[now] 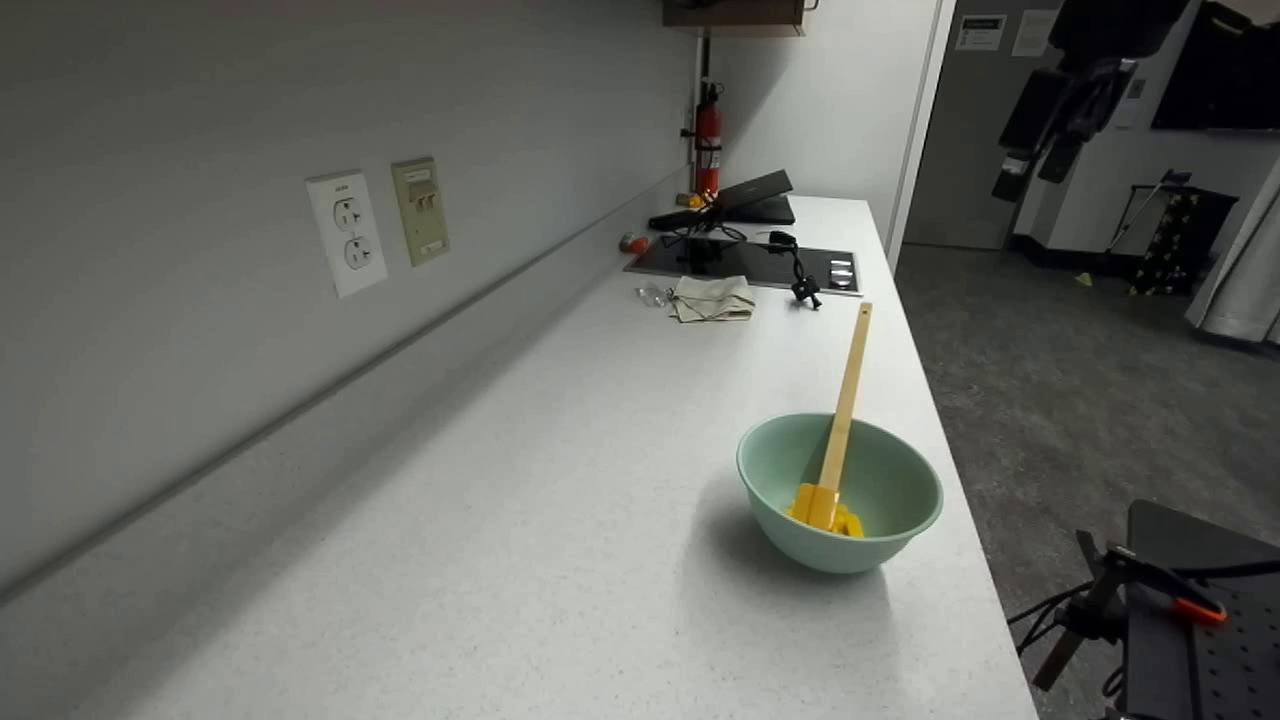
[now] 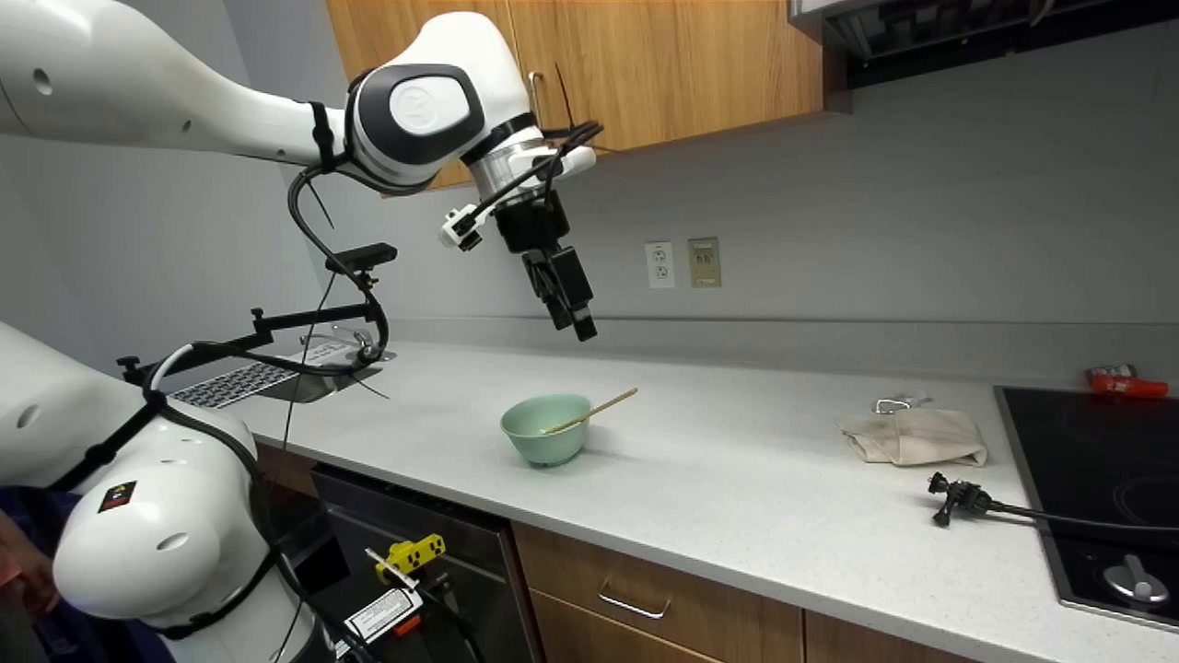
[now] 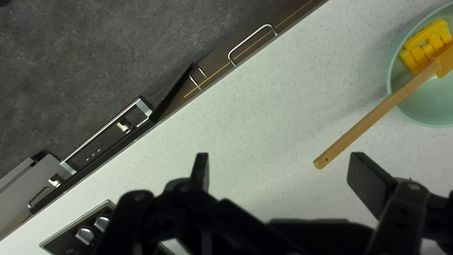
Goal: Use the spatula to mix the contents of the bowl
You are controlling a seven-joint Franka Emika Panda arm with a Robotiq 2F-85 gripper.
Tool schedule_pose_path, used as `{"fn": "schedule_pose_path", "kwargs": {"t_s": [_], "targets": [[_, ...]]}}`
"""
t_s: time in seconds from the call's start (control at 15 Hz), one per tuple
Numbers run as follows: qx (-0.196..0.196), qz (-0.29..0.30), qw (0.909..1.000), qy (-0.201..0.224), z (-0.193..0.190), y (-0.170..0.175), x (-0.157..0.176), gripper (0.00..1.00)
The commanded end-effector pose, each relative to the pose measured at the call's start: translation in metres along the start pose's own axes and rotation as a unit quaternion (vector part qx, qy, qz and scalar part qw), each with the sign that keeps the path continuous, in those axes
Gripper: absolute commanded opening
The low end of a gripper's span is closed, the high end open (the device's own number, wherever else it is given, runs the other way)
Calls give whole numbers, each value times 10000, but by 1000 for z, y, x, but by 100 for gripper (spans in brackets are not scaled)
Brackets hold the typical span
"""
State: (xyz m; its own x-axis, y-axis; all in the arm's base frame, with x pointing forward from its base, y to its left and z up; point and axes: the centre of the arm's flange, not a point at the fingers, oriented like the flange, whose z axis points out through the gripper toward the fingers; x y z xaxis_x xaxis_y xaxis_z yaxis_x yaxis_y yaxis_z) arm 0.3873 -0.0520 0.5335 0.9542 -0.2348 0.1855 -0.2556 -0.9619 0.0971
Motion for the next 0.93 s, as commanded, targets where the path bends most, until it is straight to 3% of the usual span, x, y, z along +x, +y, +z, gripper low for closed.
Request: {"fn": "schedule_pose_path", "kwargs": {"t_s": [0.0,0.2,0.33,0.4,0.6,0.87], "targets": [[119,174,9998,35,-18,-80,22,100],[91,398,9991,105,-32,-158,28,100],[-205,727,9969,233,-39,-213,31,100],[-7,454,9986,273,-28,-170,4,100],[-56,594,9978,296,-29,-211,7,100],[-12,836,9964,160,-24,-206,17,100]]}}
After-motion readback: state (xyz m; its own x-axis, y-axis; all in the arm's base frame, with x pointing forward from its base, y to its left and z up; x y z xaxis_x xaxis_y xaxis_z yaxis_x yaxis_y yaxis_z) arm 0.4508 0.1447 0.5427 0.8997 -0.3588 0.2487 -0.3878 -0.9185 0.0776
